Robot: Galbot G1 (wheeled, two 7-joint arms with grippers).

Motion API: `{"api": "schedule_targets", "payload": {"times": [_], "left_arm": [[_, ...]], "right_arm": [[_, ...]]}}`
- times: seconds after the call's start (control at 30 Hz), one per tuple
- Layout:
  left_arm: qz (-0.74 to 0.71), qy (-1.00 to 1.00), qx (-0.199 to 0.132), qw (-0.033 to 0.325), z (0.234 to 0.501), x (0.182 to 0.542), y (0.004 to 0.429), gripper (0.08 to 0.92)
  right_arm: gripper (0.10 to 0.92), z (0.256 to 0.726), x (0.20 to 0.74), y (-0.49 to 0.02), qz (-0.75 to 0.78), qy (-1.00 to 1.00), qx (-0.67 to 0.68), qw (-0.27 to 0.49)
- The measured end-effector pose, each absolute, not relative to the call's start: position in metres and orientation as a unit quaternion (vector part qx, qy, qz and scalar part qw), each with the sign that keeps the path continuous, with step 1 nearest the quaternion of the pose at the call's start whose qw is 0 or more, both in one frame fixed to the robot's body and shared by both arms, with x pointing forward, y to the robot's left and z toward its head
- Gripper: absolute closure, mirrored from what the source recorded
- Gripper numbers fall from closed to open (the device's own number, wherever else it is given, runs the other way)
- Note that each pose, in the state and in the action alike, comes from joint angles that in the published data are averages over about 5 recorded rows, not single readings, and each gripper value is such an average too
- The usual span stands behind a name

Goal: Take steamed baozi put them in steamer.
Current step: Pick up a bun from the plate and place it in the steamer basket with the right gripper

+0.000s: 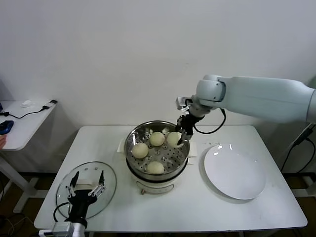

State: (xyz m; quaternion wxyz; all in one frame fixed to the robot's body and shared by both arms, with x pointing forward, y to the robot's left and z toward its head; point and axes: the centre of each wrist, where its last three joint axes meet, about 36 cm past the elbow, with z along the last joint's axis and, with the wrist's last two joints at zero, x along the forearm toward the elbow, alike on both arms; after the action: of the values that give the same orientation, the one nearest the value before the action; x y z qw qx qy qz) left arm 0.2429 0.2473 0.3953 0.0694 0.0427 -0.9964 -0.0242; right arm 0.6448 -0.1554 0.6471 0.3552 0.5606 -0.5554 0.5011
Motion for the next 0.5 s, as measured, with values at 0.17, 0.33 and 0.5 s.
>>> {"api": "schedule_targets", "payload": {"times": [0.17,0.33,0.5], "left_arm": [[-0.024,-0.996,0.043,0.071,0.394,0.243,0.248,0.177],[-0.025,-0.996,0.042,0.071,0.394,0.243,0.248,0.177],[-0.026,-0.996,0.043,0.070,0.395,0.243,0.248,0.177]], "right_arm": [[0.437,0.624,0.640,-0.149,0.508,-0.550,0.554,0.364],[0.437,0.607,0.639,-0.144,0.513,-0.552,0.546,0.366],[0.435,0.597,0.637,-0.142,0.516,-0.553,0.543,0.365]]}}
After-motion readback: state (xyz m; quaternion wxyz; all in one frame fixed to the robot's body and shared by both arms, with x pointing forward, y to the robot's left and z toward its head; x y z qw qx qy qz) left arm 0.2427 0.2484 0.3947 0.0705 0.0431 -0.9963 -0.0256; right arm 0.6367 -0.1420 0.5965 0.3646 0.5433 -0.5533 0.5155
